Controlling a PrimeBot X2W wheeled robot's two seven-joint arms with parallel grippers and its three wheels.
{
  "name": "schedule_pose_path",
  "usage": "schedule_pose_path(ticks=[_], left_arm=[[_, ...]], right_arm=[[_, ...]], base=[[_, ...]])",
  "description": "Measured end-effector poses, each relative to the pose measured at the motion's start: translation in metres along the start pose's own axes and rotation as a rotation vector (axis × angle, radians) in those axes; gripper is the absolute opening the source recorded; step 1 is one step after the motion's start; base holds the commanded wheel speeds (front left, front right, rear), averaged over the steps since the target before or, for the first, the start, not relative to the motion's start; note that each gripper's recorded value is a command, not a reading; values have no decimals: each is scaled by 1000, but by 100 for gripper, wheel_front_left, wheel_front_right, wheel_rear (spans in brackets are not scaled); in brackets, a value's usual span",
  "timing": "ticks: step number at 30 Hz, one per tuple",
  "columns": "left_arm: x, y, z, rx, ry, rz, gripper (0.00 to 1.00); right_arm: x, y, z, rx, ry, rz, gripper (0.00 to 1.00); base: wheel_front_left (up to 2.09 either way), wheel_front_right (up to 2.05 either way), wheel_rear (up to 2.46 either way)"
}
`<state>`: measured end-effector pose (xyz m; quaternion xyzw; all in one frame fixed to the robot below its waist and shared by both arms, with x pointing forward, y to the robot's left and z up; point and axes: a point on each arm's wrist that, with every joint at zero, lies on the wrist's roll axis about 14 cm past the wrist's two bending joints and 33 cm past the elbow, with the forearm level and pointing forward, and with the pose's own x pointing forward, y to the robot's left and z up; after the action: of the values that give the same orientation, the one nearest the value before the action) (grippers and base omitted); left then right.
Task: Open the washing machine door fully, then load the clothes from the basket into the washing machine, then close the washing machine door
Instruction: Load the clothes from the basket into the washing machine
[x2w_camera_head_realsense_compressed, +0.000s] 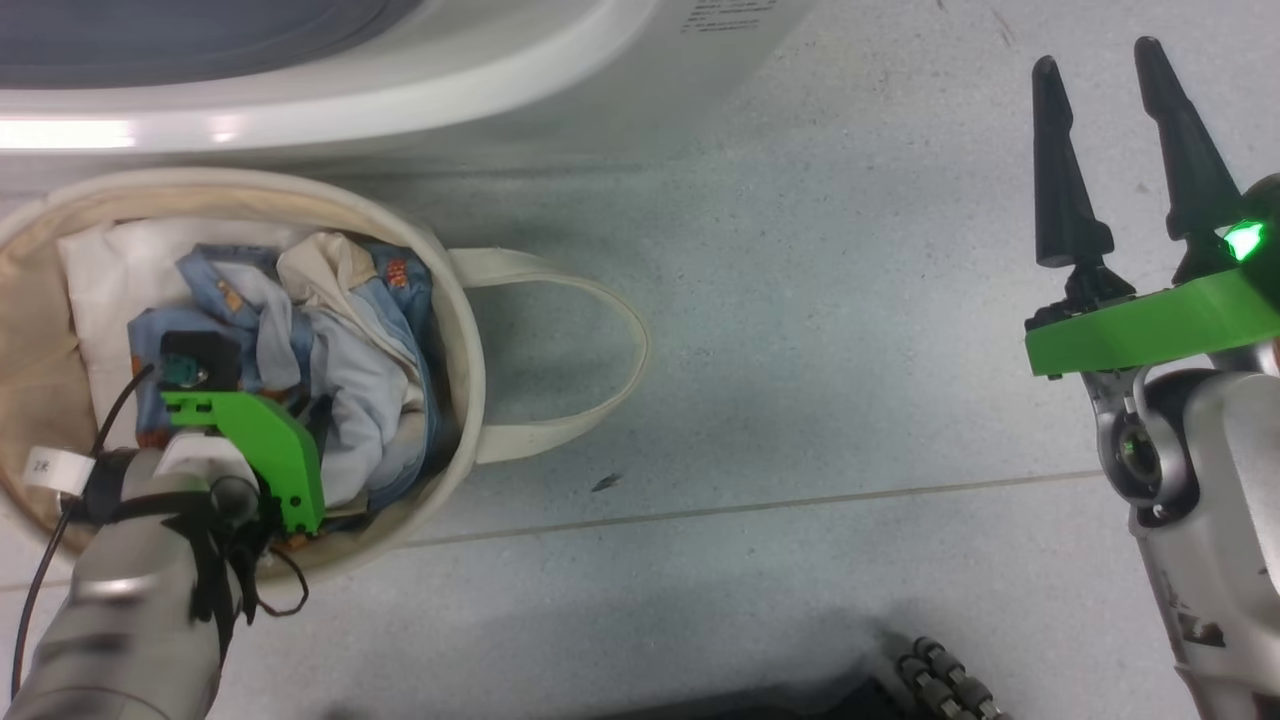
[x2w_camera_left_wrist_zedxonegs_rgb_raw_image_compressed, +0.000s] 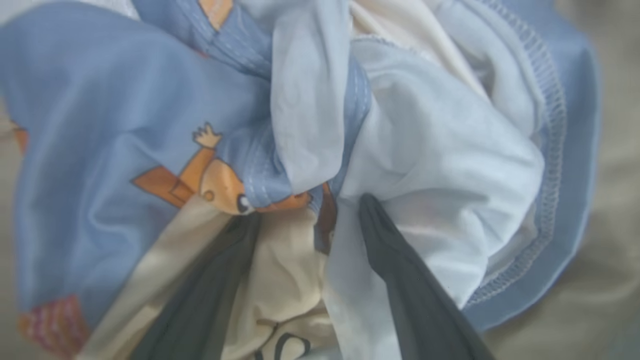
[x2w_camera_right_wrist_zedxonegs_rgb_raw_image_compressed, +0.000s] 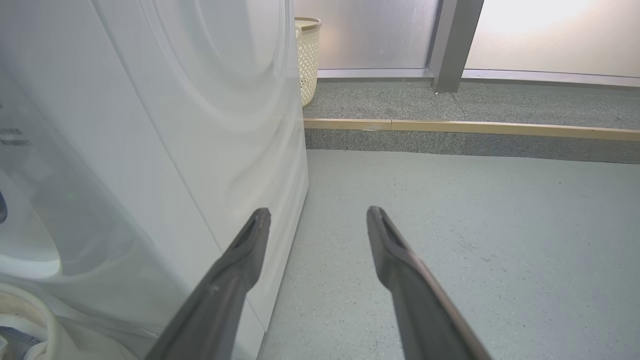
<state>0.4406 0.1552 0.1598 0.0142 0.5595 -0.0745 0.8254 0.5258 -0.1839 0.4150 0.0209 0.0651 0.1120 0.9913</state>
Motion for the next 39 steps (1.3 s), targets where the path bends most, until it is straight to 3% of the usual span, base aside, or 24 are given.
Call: schedule_pose_path(ticks=[6, 7, 8, 18, 39], left_arm=[[-2, 2, 5, -5, -29, 4, 97], [-3, 2, 6, -5, -31, 0, 20], [-4, 2, 7, -10, -36, -2, 0], [-24, 1, 21, -31, -99, -18, 0], [-153, 5, 67, -82, -579, -31, 0]], right_arm=[[0, 2, 3, 2, -8, 4, 100], [1, 3, 4, 2, -10, 6, 100], [1, 3, 4, 2, -12, 7, 100], [-2, 13, 16, 10, -32, 26, 100], [-46, 60, 66, 139, -138, 96, 100]], base=[[0, 0, 0], [0, 0, 0], [0, 0, 0], [0, 0, 0], [0, 0, 0]])
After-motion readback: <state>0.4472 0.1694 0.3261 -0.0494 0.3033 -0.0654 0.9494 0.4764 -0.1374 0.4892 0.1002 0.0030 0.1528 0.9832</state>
